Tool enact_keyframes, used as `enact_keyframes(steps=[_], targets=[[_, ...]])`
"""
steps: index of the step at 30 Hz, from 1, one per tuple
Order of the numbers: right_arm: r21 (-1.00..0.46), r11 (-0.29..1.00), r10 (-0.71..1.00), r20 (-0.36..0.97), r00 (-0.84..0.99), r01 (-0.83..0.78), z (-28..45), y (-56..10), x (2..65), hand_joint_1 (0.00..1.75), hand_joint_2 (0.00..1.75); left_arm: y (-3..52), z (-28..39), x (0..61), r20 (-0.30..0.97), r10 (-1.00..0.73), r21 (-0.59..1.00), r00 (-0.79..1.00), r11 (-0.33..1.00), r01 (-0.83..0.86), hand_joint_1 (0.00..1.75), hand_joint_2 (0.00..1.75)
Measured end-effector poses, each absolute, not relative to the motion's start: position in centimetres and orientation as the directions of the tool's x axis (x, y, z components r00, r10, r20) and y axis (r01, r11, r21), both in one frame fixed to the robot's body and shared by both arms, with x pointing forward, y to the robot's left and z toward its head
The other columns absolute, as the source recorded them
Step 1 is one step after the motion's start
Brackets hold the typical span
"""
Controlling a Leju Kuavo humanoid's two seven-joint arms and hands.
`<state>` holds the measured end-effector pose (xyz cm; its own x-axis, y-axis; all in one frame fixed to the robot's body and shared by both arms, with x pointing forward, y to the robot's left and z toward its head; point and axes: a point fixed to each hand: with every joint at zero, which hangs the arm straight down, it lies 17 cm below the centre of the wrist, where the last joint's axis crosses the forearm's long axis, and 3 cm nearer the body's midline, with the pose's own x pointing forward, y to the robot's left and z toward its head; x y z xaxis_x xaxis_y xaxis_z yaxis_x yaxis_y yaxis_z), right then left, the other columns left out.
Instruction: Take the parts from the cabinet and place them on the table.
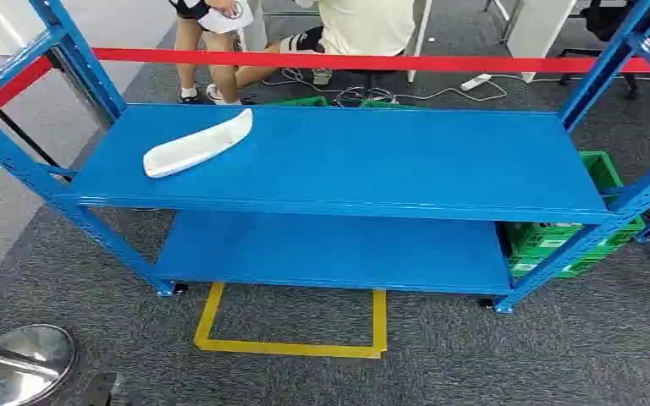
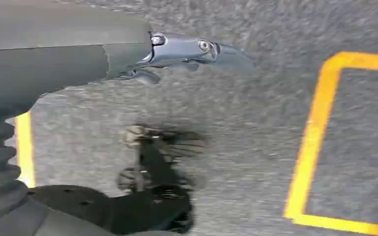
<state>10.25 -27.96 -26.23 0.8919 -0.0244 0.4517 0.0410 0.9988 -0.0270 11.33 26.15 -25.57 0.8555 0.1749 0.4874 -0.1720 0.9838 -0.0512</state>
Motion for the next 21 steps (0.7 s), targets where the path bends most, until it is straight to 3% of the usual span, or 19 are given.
enact_keyframes(steps=[10,11,13,17,21], targets=[[-0.003,0.997,-0.062,0.625,0.778,0.081,-24.1,-28.0,15.4,0.00,0.00,26.3,-22.3,17.4,0.686,0.287,-0.105,0.669,0.948,-0.299,0.00,0.00],[0.005,0.998,-0.047,0.689,0.724,0.060,-23.1,-27.5,16.7,0.00,0.00,27.0,-20.9,19.0,0.758,0.274,-0.099,0.593,0.946,-0.310,0.00,1.75],[0.015,0.999,-0.039,0.781,0.623,0.044,-21.3,-27.1,18.8,0.00,0.00,28.6,-18.0,21.3,0.861,0.260,-0.096,0.437,0.926,-0.364,0.00,1.75],[0.018,0.996,-0.072,0.773,0.631,0.092,-21.5,-27.4,18.9,0.00,0.00,32.3,-14.5,22.8,0.922,0.266,-0.091,0.281,0.855,-0.511,0.00,1.75],[0.020,0.994,-0.087,0.743,0.664,0.108,-22.3,-27.2,17.6,0.00,0.00,34.9,-8.0,25.9,0.987,0.059,0.029,0.152,0.854,-0.519,0.00,1.75]])
